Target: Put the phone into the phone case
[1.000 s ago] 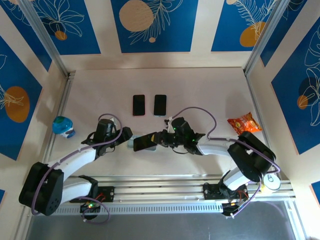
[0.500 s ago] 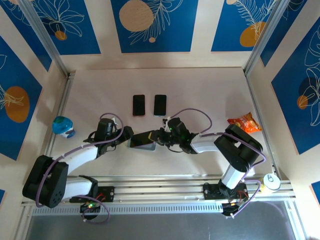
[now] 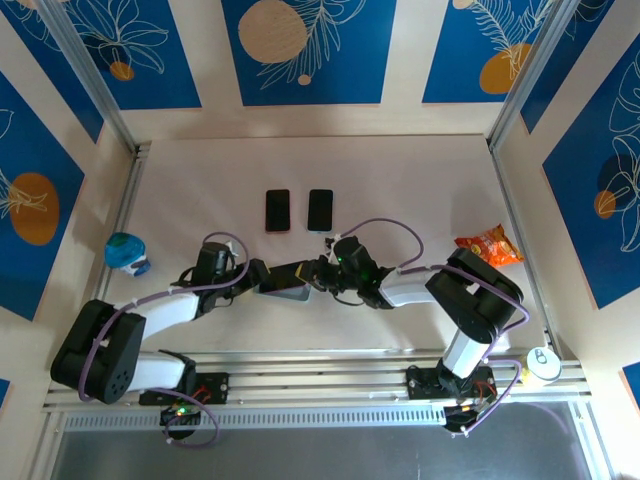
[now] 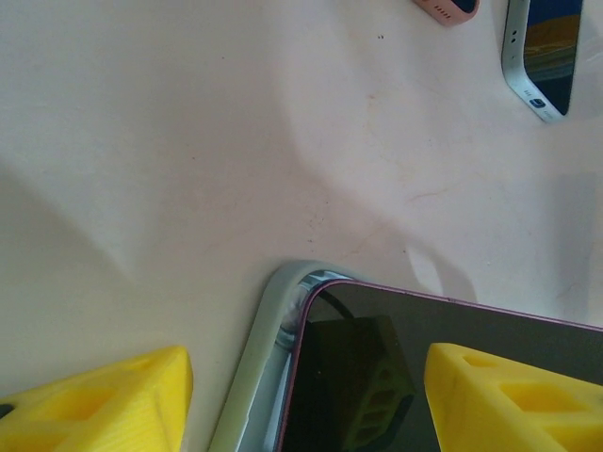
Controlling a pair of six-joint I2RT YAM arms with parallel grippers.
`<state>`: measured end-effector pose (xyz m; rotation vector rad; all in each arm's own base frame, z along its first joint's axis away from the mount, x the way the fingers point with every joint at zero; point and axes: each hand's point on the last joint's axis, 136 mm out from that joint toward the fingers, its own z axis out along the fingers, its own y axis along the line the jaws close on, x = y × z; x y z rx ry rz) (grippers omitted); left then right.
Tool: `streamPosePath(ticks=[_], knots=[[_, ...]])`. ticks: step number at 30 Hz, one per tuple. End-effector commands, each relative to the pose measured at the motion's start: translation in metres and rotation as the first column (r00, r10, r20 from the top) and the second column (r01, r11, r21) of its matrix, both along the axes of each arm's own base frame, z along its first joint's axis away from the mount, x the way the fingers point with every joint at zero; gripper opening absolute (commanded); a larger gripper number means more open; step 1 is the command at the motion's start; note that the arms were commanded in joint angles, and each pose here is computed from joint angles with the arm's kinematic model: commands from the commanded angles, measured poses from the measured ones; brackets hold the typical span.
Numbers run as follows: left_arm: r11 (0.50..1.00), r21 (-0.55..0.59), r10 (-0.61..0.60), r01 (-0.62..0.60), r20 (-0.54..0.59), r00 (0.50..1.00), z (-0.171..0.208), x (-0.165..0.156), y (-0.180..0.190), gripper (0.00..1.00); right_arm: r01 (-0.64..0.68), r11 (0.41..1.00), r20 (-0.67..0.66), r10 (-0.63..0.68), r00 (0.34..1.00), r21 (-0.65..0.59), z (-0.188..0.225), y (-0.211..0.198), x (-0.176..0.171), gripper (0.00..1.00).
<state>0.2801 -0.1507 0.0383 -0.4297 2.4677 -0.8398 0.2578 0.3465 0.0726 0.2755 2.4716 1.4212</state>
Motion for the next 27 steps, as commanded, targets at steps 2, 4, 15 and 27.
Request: streamPosePath(ticks=[2,4,15,27], knots=[[0.999,-0.047,-0.025,0.024,-0.024,0.999,-0.006,-0.008,-0.012,0.66,0.032,0.999,0.009,-0.032,0.999,-0.030,-0.005,-0.001,0.002,0.00],[0.998,-0.051,-0.032,0.031,-0.024,0.999,-0.005,-0.010,-0.017,0.66,0.028,0.999,0.010,-0.028,1.000,-0.035,-0.005,0.000,0.001,0.00],[0.994,-0.088,-0.067,0.064,-0.039,0.997,0.001,-0.024,-0.037,0.66,0.030,0.997,0.018,-0.029,0.999,-0.072,-0.010,0.000,-0.001,0.00],[1.000,0.016,-0.015,0.014,0.021,1.000,0.012,-0.017,-0.019,0.67,-0.076,0.985,0.027,0.082,0.996,-0.155,-0.017,0.002,-0.013,0.00]])
